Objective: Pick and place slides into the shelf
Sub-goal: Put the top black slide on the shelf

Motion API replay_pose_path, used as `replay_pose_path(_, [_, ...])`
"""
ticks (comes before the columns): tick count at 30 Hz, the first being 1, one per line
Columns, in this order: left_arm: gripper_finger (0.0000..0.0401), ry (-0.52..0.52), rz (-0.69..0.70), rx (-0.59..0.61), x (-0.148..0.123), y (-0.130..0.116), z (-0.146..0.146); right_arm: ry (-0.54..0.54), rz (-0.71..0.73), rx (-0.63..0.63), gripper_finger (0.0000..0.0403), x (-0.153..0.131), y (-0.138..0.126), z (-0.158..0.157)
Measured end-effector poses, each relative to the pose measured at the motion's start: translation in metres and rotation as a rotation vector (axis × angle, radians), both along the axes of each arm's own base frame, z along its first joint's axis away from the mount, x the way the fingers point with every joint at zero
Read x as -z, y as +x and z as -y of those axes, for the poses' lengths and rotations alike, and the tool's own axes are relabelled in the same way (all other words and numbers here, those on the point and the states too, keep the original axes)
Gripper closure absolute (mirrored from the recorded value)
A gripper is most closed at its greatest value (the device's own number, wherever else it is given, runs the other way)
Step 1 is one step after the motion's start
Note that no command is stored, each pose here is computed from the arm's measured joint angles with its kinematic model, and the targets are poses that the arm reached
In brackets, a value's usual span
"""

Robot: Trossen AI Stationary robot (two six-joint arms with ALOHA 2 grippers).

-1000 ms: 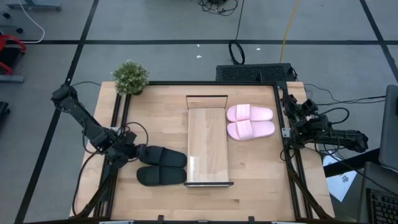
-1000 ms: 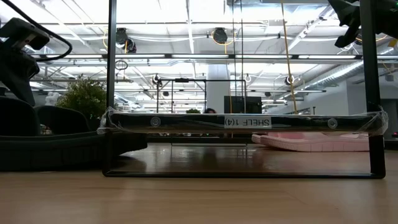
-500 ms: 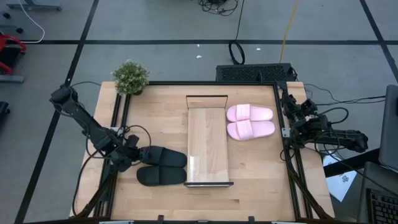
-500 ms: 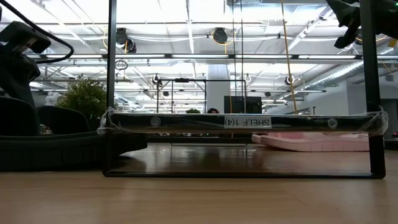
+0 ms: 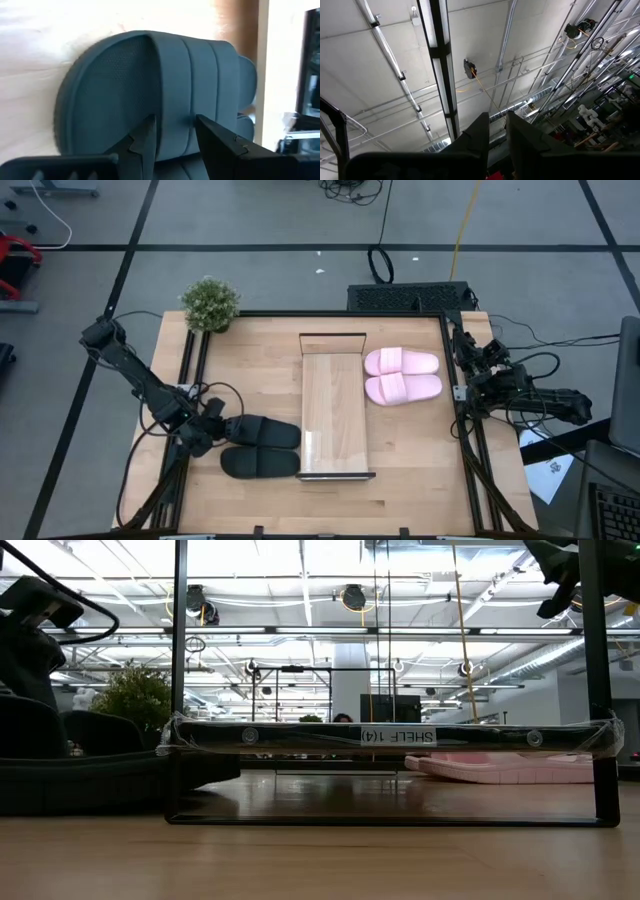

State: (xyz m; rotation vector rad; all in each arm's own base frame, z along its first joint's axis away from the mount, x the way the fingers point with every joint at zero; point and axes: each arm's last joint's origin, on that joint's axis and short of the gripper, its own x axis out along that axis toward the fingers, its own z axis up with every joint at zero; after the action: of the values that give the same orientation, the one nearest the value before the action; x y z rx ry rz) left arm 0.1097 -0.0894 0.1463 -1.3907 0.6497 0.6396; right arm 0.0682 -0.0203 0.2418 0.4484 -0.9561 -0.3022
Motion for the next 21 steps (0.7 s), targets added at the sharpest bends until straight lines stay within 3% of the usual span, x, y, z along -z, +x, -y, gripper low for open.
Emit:
replay_pose_path(9, [0.0270, -0.067, 0.208, -0.007, 0.033, -0.003, -0.006, 0.000, -0.001, 0.000, 0.0348, 0.000, 0.000, 0.000])
replay_pose_path(14, [0.0273, -0.074, 0.243, 0.003, 0.042, -0.007, -0.010, 0.001, -0.001, 0.000, 0.0348, 0.000, 0.000, 0.000])
replay_pose_path(16, [0.0292, -0.075, 0.244, 0.002, 0.042, -0.007, -0.010, 0.000, 0.000, -0.001, 0.0348, 0.000, 0.000, 0.000])
replay_pose_path(21, [0.0386, -0.039, 0.295, 0.017, 0.039, -0.005, -0.009, 0.000, -0.001, 0.001, 0.0348, 0.000, 0.000, 0.000])
